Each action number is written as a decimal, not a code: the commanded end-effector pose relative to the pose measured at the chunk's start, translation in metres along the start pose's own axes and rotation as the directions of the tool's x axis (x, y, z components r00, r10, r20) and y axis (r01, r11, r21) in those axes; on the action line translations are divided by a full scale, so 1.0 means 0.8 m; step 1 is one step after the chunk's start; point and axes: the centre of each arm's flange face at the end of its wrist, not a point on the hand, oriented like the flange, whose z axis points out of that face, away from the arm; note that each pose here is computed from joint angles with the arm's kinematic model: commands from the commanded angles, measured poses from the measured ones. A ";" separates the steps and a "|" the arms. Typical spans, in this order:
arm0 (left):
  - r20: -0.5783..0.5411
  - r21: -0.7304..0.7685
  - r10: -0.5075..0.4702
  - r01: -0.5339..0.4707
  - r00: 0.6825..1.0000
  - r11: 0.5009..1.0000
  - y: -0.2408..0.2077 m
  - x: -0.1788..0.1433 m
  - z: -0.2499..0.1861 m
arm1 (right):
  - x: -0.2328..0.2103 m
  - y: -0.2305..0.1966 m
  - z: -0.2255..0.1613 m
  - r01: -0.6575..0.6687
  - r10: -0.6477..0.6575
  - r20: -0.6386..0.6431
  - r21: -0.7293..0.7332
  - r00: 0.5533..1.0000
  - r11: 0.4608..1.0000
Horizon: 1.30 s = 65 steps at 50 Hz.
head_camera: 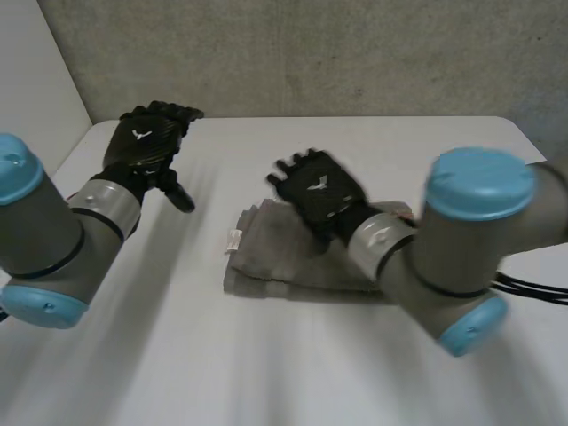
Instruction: Fold the towel.
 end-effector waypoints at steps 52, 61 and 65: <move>0.172 -0.083 -0.027 0.042 0.985 0.996 0.017 -0.002 -0.021 | -0.075 0.019 0.021 0.356 -0.356 0.020 0.014 0.934 0.935; 0.201 -0.108 -0.025 0.047 0.979 0.993 0.027 -0.016 -0.023 | -0.126 0.032 0.003 0.287 -0.287 0.261 0.038 0.922 0.957; 0.188 -0.092 -0.027 0.045 0.982 0.995 0.021 -0.011 -0.021 | -0.081 -0.011 -0.006 0.130 -0.136 0.131 0.054 0.982 0.990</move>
